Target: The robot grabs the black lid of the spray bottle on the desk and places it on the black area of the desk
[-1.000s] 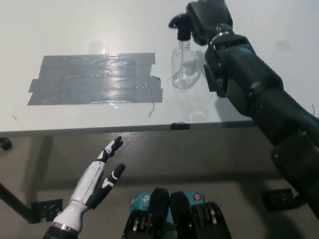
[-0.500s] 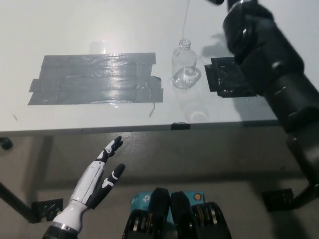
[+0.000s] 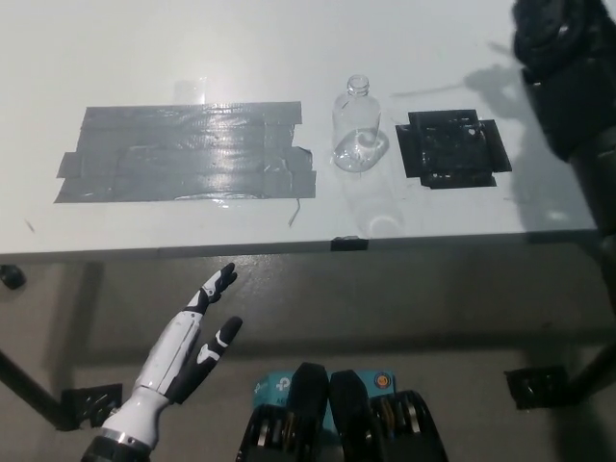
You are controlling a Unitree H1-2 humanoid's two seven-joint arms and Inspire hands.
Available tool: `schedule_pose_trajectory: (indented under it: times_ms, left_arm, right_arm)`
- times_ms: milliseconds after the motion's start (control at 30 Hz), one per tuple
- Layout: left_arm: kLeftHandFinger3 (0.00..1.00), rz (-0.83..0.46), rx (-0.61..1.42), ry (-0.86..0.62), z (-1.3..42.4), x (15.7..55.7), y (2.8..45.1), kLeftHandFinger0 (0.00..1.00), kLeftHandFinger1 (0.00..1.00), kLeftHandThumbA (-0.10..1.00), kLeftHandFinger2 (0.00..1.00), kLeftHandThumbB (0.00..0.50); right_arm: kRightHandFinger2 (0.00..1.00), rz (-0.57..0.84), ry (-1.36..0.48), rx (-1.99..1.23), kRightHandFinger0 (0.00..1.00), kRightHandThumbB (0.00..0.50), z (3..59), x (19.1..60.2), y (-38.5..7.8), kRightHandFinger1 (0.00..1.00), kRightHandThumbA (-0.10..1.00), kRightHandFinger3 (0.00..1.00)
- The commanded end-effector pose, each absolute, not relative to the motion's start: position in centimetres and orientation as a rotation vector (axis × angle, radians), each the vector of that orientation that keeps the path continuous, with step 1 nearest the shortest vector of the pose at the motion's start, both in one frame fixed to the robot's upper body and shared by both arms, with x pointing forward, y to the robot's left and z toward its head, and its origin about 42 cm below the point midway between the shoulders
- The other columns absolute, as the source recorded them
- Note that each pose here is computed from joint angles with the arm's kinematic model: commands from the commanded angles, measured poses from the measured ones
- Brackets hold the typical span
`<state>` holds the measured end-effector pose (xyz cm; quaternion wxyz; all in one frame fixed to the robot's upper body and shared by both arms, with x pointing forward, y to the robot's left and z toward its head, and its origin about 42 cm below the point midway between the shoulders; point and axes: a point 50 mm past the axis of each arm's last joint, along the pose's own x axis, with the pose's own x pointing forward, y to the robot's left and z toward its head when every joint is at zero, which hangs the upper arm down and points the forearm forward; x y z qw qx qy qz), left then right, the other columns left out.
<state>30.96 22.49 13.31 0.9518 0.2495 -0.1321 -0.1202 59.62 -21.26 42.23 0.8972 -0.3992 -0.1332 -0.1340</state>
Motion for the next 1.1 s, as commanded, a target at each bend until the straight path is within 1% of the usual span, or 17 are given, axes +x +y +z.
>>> schedule_pose_trajectory:
  times_ms: [0, 100, 200, 300, 433, 467, 533, 567, 600, 633, 667, 767, 833, 867, 967, 1000, 1067]
  left_arm:
    - [1.00, -0.245, 0.518, -0.320, 14.6, 31.2, 22.7, 1.00, 1.00, 1.00, 1.00, 0.076]
    - [1.00, -0.239, 0.526, -0.325, 14.6, 31.3, 22.7, 1.00, 1.00, 1.00, 1.00, 0.075]
    - [1.00, -0.234, 0.525, -0.323, 14.4, 31.3, 22.6, 1.00, 1.00, 1.00, 1.00, 0.064]
    - [1.00, -0.233, 0.526, -0.318, 14.3, 31.3, 22.6, 1.00, 1.00, 1.00, 1.00, 0.055]
    - [1.00, -0.225, 0.529, -0.329, 14.5, 31.5, 22.6, 1.00, 1.00, 1.00, 1.00, 0.049]
    - [1.00, -0.224, 0.530, -0.333, 14.6, 31.5, 22.6, 1.00, 1.00, 1.00, 1.00, 0.049]
    - [1.00, -0.226, 0.527, -0.332, 14.6, 31.5, 22.6, 1.00, 1.00, 1.00, 1.00, 0.050]
    - [1.00, -0.226, 0.528, -0.335, 14.7, 31.6, 22.6, 1.00, 1.00, 1.00, 1.00, 0.051]
    - [1.00, -0.225, 0.534, -0.336, 14.8, 31.7, 22.6, 1.00, 1.00, 1.00, 1.00, 0.051]
    - [1.00, -0.223, 0.536, -0.332, 14.8, 31.7, 22.6, 1.00, 1.00, 1.00, 1.00, 0.053]
    - [1.00, -0.223, 0.536, -0.331, 14.7, 31.7, 22.6, 1.00, 1.00, 1.00, 1.00, 0.054]
    - [1.00, -0.221, 0.540, -0.334, 15.0, 31.9, 22.6, 1.00, 1.00, 1.00, 1.00, 0.041]
    - [1.00, -0.222, 0.545, -0.332, 15.0, 31.9, 22.5, 1.00, 1.00, 1.00, 1.00, 0.041]
    - [1.00, -0.219, 0.543, -0.331, 15.0, 31.9, 22.5, 1.00, 1.00, 0.96, 1.00, 0.040]
    - [1.00, -0.216, 0.544, -0.330, 15.1, 31.9, 22.5, 1.00, 1.00, 0.90, 1.00, 0.033]
    - [1.00, -0.214, 0.548, -0.333, 15.2, 31.9, 22.5, 1.00, 1.00, 0.89, 1.00, 0.032]
    - [1.00, -0.214, 0.549, -0.337, 15.2, 32.0, 22.5, 1.00, 1.00, 0.87, 1.00, 0.033]
  right_arm:
    - [0.64, -0.358, -0.330, -0.732, 0.00, 0.114, 44.1, 59.6, -24.6, 0.29, -0.10, 0.70]
    - [0.60, -0.354, -0.255, -0.739, 0.00, 0.124, 40.7, 59.7, -25.6, 0.25, -0.10, 0.62]
    - [0.62, -0.336, -0.162, -0.717, 0.00, 0.139, 36.5, 59.5, -26.1, 0.27, -0.10, 0.63]
    - [0.56, -0.313, -0.086, -0.724, 0.00, 0.141, 33.1, 59.1, -26.6, 0.23, -0.10, 0.59]
    - [0.67, -0.263, 0.054, -0.749, 0.02, 0.118, 29.2, 58.6, -26.9, 0.34, -0.06, 0.69]
    - [0.64, -0.248, 0.077, -0.763, 0.07, 0.174, 28.6, 58.5, -26.9, 0.37, -0.09, 0.64]
    - [0.68, -0.210, 0.123, -0.768, 0.07, 0.116, 27.4, 58.2, -27.0, 0.42, 0.02, 0.64]
    - [0.74, -0.180, 0.142, -0.771, 0.17, 0.100, 26.8, 58.1, -27.0, 0.53, 0.14, 0.65]
    - [0.96, -0.137, 0.168, -0.755, 0.51, 0.080, 26.4, 58.1, -26.9, 0.77, 0.30, 0.90]
    - [1.00, -0.098, 0.193, -0.728, 0.66, 0.098, 26.2, 58.1, -26.7, 0.87, 0.36, 1.00]
    - [0.96, -0.086, 0.200, -0.719, 0.67, 0.096, 26.1, 58.1, -26.7, 0.78, 0.43, 1.00]
    - [1.00, -0.020, 0.244, -0.685, 1.00, 0.164, 26.2, 58.2, -26.2, 1.00, 0.57, 1.00]
    - [1.00, -0.008, 0.248, -0.688, 1.00, 0.180, 26.3, 58.3, -26.1, 1.00, 0.61, 1.00]
    - [1.00, 0.011, 0.238, -0.675, 1.00, 0.182, 26.6, 58.4, -26.1, 1.00, 0.71, 1.00]
    - [1.00, 0.019, 0.210, -0.630, 1.00, 0.200, 27.1, 58.5, -26.2, 1.00, 0.82, 1.00]
    - [1.00, 0.015, 0.201, -0.647, 1.00, 0.233, 27.4, 58.5, -26.2, 1.00, 0.90, 1.00]
    - [1.00, 0.016, 0.184, -0.651, 1.00, 0.268, 27.6, 58.6, -26.4, 1.00, 0.93, 1.00]
